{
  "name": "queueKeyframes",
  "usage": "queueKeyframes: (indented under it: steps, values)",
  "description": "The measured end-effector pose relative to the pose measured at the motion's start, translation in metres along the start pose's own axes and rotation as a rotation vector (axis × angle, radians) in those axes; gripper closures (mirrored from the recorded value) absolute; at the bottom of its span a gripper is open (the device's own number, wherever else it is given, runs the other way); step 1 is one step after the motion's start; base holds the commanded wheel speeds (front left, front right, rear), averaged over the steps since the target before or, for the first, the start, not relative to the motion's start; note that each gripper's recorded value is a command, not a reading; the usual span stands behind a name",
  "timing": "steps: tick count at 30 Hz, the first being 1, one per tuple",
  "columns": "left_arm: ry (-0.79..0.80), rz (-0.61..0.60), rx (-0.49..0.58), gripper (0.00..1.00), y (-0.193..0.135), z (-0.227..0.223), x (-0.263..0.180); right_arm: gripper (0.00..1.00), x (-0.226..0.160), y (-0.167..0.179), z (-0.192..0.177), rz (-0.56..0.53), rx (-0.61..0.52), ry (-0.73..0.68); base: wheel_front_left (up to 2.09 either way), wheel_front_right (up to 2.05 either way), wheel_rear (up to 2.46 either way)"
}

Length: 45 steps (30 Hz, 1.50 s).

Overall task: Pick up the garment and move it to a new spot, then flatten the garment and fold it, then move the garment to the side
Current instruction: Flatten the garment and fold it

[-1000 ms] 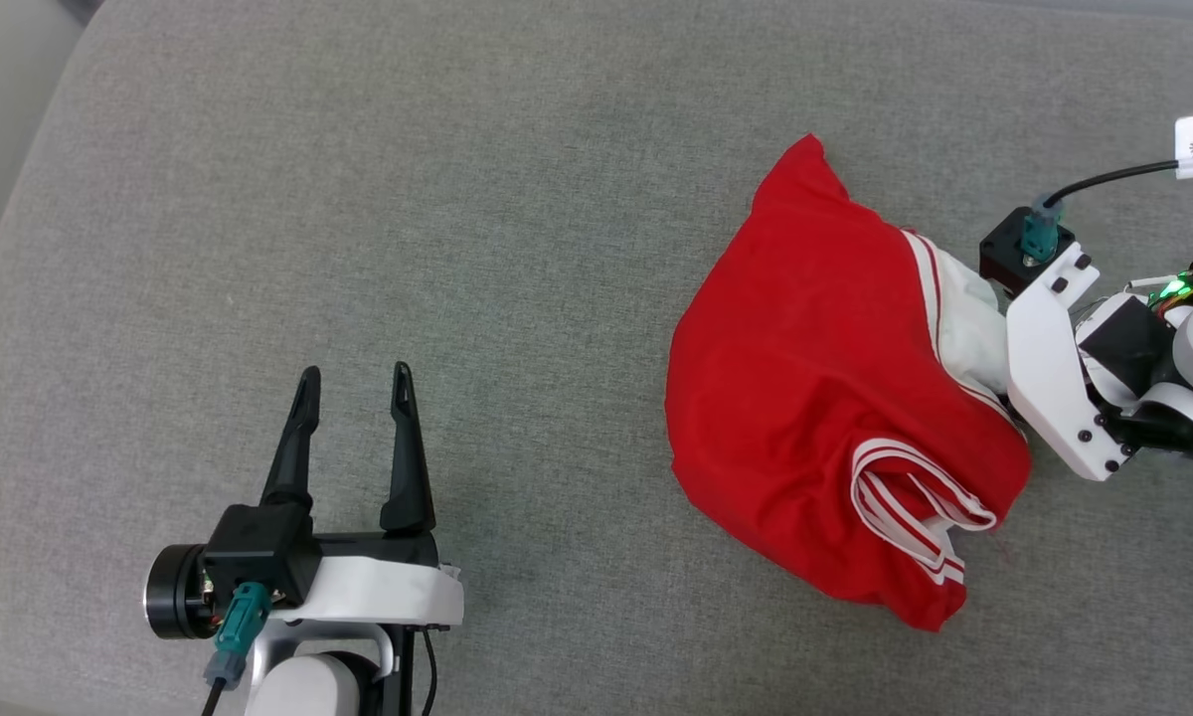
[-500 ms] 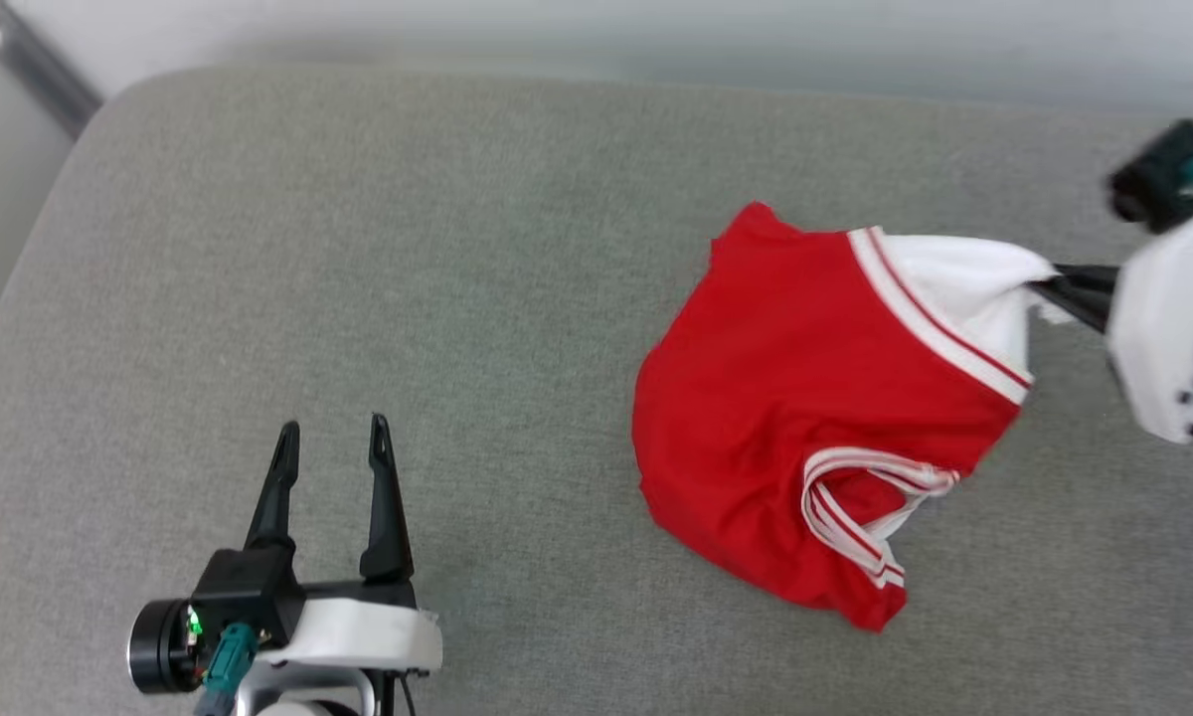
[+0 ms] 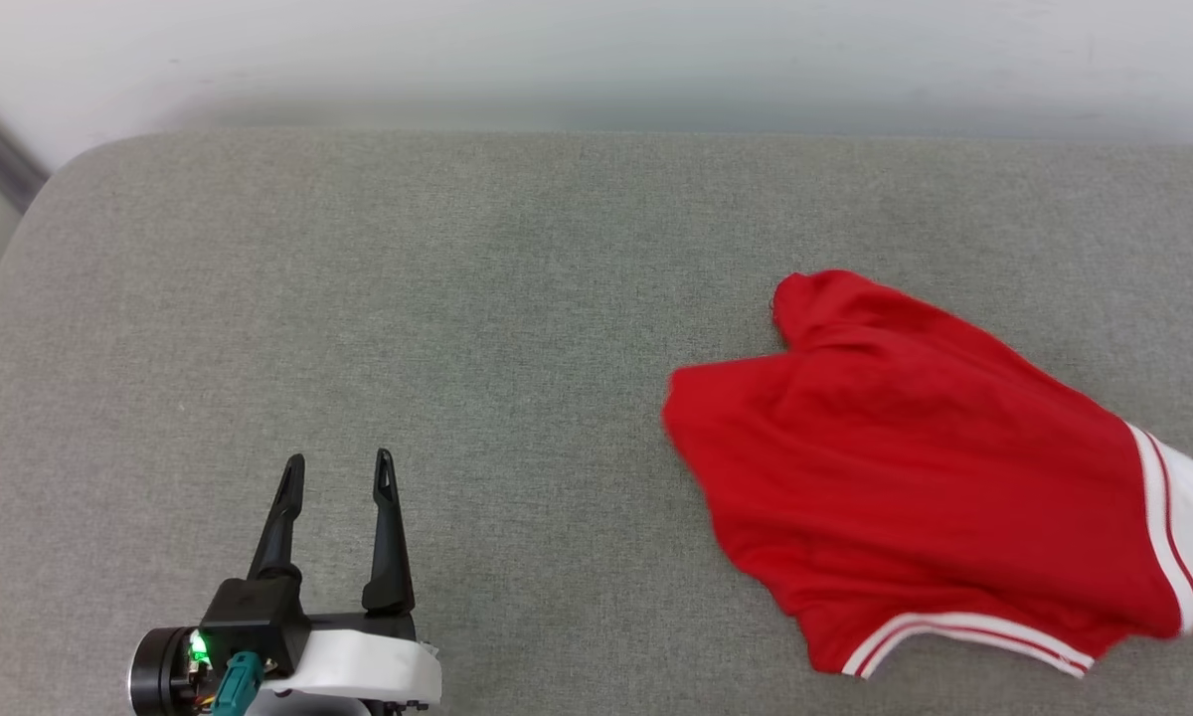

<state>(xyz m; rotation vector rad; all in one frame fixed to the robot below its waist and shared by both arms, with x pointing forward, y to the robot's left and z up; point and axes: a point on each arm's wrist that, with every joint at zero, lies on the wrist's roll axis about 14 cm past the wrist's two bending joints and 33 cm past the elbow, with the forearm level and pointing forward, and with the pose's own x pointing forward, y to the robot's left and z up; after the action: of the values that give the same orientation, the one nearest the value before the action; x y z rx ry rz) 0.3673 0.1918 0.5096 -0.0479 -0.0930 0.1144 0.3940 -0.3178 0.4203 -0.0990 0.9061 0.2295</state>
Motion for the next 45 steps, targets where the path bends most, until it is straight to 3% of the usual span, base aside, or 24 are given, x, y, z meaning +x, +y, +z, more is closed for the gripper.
queueKeyframes:
  steps: [5,8,9,10,11,24,32,38,45]
  values:
    - [0.003,-0.009,-0.002,0.00,-0.002,-0.001,-0.001,1.00,0.017,0.013,-0.072,0.005,0.175,0.144,0.00,0.00,0.00]
    - [0.003,-0.009,-0.002,0.00,-0.002,0.000,-0.003,1.00,0.019,0.008,-0.078,-0.021,0.197,0.142,0.00,0.00,0.00]
    - [0.002,-0.008,-0.002,0.00,-0.001,0.000,-0.003,0.78,0.020,0.008,-0.077,-0.026,0.198,0.125,0.00,0.00,0.00]
    - [-0.001,-0.007,-0.002,0.00,0.000,0.001,-0.004,0.32,0.021,0.007,-0.074,-0.031,0.195,0.099,0.00,0.00,0.00]
    - [-0.003,-0.005,-0.001,0.00,0.000,0.002,-0.005,0.00,0.021,0.007,-0.069,-0.035,0.185,0.068,0.00,0.00,0.00]
    - [-0.038,-0.021,0.004,0.00,-0.002,0.015,-0.023,0.00,-0.033,0.001,0.091,-0.097,-0.061,-0.615,0.00,0.00,0.00]
    - [-0.044,-0.017,0.003,0.00,-0.001,0.017,-0.029,0.00,-0.086,0.043,0.180,-0.076,-0.147,-1.012,0.00,0.00,0.00]
    - [-0.037,-0.007,0.006,0.00,0.002,0.016,-0.034,0.00,-0.121,0.092,0.200,-0.036,-0.206,-1.225,0.00,0.00,0.00]
    - [-0.028,0.000,0.008,0.00,0.004,0.013,-0.034,0.00,-0.140,0.150,0.208,0.055,-0.265,-1.286,0.00,0.00,0.00]
